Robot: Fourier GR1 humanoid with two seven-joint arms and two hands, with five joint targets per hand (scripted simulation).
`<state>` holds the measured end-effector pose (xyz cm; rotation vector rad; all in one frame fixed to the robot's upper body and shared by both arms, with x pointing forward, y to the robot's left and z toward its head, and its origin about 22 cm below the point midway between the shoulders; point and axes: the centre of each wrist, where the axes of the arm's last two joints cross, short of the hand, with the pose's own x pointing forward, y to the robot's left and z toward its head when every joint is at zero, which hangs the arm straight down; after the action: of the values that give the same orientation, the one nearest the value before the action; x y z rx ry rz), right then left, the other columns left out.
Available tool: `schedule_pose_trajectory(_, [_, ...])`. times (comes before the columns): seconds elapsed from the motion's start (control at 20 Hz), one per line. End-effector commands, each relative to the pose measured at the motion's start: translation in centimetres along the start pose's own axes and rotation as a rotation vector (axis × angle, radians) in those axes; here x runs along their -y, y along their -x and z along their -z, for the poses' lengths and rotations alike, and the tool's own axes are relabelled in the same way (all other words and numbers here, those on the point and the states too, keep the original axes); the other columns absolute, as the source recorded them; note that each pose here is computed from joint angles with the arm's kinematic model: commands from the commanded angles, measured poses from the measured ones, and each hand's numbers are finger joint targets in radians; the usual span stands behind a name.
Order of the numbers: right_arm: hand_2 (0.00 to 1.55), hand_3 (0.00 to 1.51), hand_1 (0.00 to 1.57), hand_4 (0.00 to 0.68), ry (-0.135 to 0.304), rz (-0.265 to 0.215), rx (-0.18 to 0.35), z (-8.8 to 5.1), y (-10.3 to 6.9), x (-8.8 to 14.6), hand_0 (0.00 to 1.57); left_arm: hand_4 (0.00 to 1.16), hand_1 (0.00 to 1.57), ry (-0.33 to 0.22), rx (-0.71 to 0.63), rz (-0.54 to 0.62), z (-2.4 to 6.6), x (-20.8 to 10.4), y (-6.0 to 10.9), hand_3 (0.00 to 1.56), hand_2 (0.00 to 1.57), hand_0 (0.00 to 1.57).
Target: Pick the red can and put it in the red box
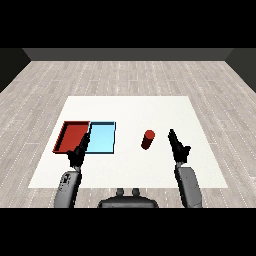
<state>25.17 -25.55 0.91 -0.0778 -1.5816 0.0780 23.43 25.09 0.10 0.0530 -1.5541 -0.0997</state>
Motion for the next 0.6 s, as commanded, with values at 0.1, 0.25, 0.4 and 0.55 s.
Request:
schedule_pose_trajectory(0.1, [0.0, 0.0, 0.0, 0.0, 0.017, -0.018, -0.028, 0.6, 0.5, 1.4, 0.0, 0.0, 0.0, -0.037, 0.006, 0.008, 0.27, -0.3, 0.0, 0.0, 0.0, 0.0])
schedule_pose_trajectory(0.25, [0.0, 0.0, 0.0, 0.0, 0.02, -0.009, -0.037, 1.0, 2.5, 3.5, 0.0, 0.0, 0.0, -0.075, 0.007, 0.022, 0.19, -1.1, -1.2, 0.0, 0.0, 0.0])
schedule_pose_trajectory(0.4, [0.0, 0.0, 0.0, 0.0, -0.06, 0.15, 0.233, 1.3, -0.1, 1.8, 0.0, 0.0, 0.0, -0.089, 0.387, -0.071, -0.43, -1.0, -1.9, 0.0, 0.0, 0.0])
schedule_pose_trajectory(0.55, [0.0, 0.0, 0.0, 0.0, -0.071, 0.165, 0.259, 2.3, 0.3, 3.7, 0.0, 0.0, 0.0, -0.101, 0.381, -0.072, 1.16, 0.4, -0.5, 0.0, 0.0, 0.0])
